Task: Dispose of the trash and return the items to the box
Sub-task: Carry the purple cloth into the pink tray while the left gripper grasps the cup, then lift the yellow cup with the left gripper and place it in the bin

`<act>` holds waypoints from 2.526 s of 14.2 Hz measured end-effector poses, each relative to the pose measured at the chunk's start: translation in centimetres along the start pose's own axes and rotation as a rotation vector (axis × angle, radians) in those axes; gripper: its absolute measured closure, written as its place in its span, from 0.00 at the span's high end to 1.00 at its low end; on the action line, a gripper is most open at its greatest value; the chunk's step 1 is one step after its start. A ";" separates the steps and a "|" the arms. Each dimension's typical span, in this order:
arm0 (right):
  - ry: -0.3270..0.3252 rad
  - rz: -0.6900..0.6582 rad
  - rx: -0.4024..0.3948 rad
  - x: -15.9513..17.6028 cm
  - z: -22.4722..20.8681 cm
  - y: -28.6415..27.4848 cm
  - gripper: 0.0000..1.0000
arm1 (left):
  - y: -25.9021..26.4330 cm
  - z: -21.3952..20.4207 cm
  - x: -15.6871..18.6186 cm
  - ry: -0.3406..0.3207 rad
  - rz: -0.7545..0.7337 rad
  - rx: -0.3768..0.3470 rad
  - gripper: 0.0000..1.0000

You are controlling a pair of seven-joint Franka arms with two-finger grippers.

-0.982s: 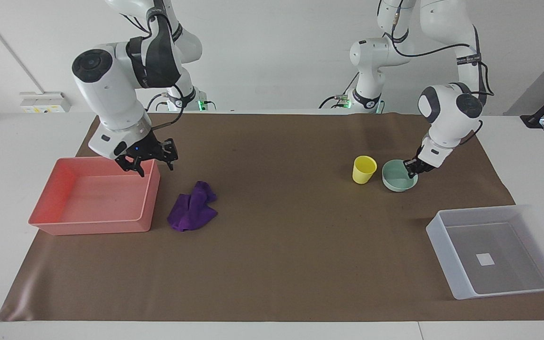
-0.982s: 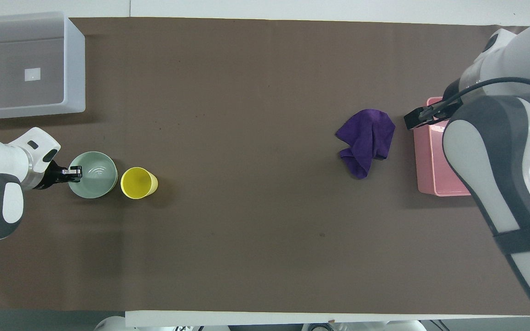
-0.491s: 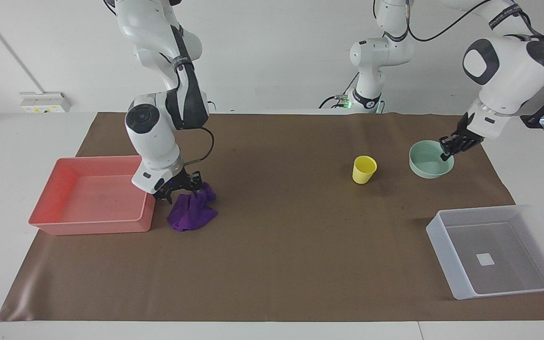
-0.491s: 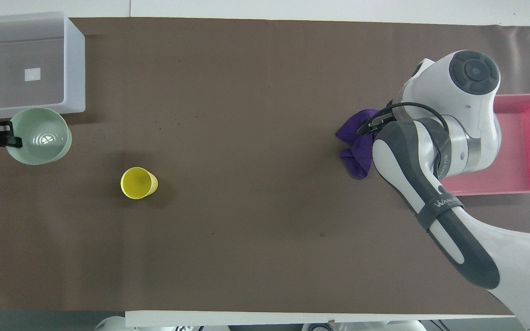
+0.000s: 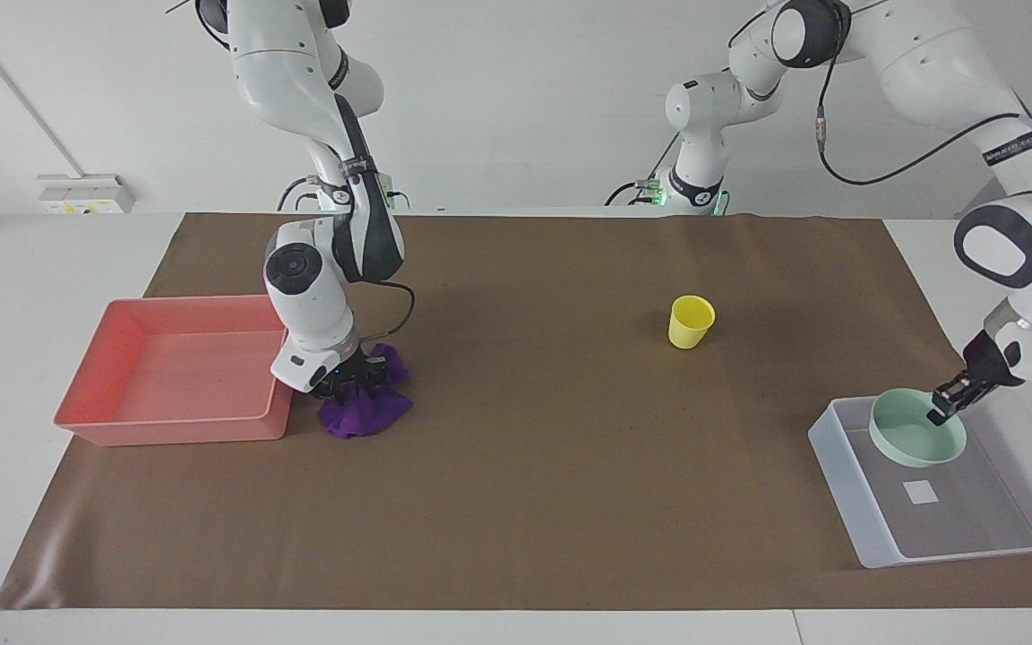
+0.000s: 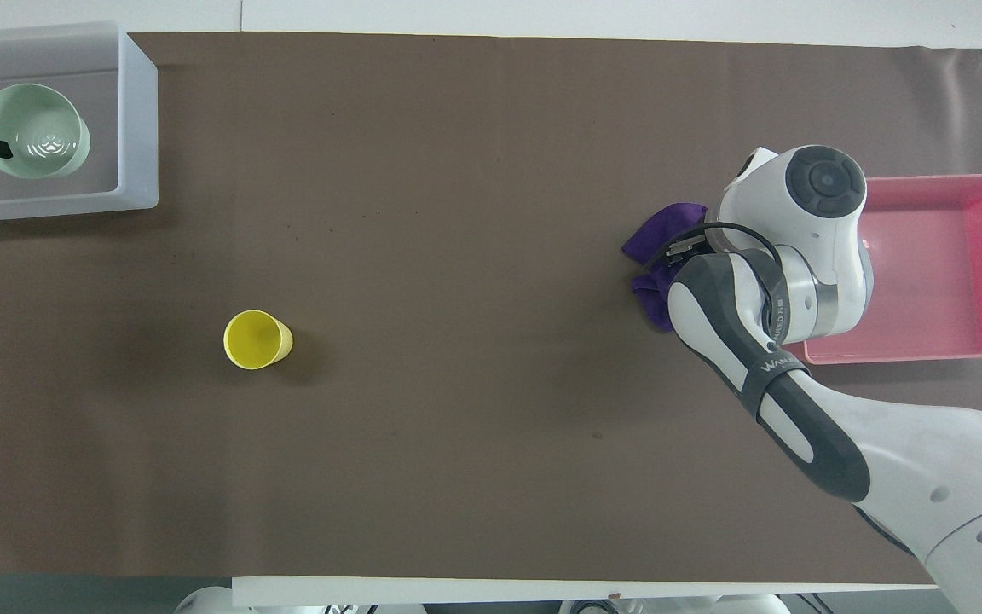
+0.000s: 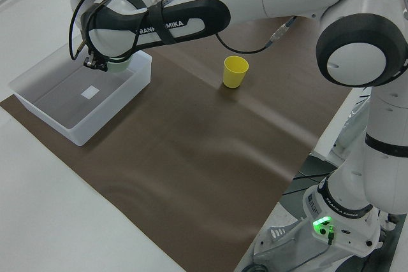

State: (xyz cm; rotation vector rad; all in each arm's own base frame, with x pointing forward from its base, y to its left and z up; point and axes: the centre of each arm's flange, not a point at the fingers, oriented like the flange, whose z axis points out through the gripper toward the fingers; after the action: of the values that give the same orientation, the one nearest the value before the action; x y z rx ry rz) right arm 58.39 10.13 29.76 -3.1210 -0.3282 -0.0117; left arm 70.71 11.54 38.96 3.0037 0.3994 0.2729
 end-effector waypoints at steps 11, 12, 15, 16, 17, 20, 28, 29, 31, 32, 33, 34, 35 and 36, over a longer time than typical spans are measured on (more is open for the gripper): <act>0.030 0.031 0.015 0.6 -16.2 1.1 0.11 | 0.7 -2.1 1.4 0.073 0.019 0.009 0.66; 0.035 0.048 0.016 0.1 -18.6 2.2 0.11 | 2.0 -5.7 0.5 0.041 0.045 0.016 0.78; 0.055 0.115 0.012 -2.3 -23.5 6.7 0.11 | 8.3 -14.5 -6.2 -0.166 0.132 0.052 1.00; 0.055 0.122 0.004 -3.0 -24.1 8.8 0.11 | 10.6 -15.5 -9.1 -0.228 0.165 0.071 1.00; 0.053 0.120 -0.003 -3.7 -24.2 11.4 0.11 | 12.9 -15.3 -12.3 -0.277 0.195 0.090 1.00; 0.024 0.106 -0.007 -6.2 -22.7 19.0 0.11 | 18.6 -9.9 -22.0 -0.314 0.243 0.126 1.00; 0.037 0.132 -0.027 -7.4 -11.6 24.3 0.11 | 17.5 -0.7 -32.2 -0.275 0.275 0.118 0.95; 0.043 0.136 -0.032 -7.1 -10.8 24.7 0.11 | 17.3 0.0 -32.5 -0.257 0.272 0.111 0.85; 0.052 0.150 -0.039 -7.1 -9.8 25.7 0.14 | 17.1 1.1 -32.6 -0.217 0.264 0.096 0.59; 0.055 0.155 -0.041 -7.2 -9.9 25.9 0.14 | 17.0 1.3 -32.5 -0.206 0.258 0.092 0.48; 0.059 0.157 -0.042 -7.2 -10.1 26.1 0.20 | 17.0 1.4 -32.3 -0.197 0.253 0.088 0.34; 0.064 0.155 -0.045 -7.0 -10.3 26.1 0.29 | 17.0 1.4 -32.1 -0.191 0.247 0.086 0.23; 0.071 0.153 -0.047 -6.8 -10.7 26.0 0.39 | 17.2 1.1 -31.7 -0.181 0.239 0.082 0.12; 0.078 0.150 -0.050 -6.5 -11.1 25.9 0.51 | 17.5 0.4 -30.9 -0.166 0.222 0.077 0.03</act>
State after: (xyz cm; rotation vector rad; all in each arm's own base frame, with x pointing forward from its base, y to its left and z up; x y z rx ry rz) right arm 57.34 -16.64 40.79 -3.1745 -0.0946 -0.1430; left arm 45.80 -13.60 35.63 3.1163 0.0622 0.0234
